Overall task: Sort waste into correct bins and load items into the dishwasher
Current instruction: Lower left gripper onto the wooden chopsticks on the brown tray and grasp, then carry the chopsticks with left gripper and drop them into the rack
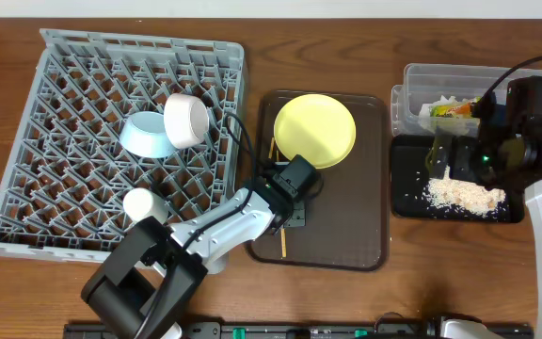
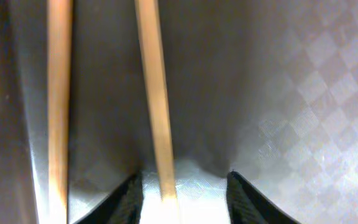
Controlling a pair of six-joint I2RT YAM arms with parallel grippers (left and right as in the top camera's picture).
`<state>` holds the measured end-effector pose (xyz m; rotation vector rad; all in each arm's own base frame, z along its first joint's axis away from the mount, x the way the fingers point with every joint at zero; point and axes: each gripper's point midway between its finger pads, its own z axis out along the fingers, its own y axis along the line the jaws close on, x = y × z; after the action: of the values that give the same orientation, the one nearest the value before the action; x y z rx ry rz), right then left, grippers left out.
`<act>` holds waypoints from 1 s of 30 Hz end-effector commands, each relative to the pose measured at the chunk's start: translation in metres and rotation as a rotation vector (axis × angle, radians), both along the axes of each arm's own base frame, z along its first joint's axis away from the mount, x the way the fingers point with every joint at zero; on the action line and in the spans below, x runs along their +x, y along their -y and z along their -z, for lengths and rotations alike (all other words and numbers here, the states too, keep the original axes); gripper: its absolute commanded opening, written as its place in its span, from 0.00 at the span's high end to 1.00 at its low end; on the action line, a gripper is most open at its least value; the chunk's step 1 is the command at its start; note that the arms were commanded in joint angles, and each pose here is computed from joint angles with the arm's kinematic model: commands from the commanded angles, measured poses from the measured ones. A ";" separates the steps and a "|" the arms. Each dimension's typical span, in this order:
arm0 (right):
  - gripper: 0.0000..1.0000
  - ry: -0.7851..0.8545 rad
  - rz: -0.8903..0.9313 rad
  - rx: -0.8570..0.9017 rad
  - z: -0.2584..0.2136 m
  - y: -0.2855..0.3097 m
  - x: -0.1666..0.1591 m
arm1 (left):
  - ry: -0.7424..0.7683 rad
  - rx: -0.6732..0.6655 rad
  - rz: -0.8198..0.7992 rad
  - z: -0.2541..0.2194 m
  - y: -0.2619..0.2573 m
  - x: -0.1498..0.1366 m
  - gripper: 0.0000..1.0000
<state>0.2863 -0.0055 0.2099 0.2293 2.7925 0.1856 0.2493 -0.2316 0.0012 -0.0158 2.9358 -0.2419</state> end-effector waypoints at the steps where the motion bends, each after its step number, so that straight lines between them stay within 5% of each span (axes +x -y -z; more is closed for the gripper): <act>1: 0.01 -0.003 -0.009 0.002 0.000 0.000 -0.001 | -0.063 0.056 -0.018 0.023 -0.012 -0.014 0.66; 15: 0.01 -0.013 -0.017 0.023 0.001 -0.004 -0.003 | -0.066 0.054 -0.051 0.023 -0.012 -0.015 0.88; 30: 0.01 -0.015 -0.018 0.027 0.001 -0.004 -0.004 | -0.037 0.081 -0.110 0.019 -0.018 -0.010 0.94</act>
<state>0.2824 -0.0019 0.2089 0.2281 2.8083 0.2133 0.2514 -0.2290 -0.0004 -0.1521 2.9183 -0.2121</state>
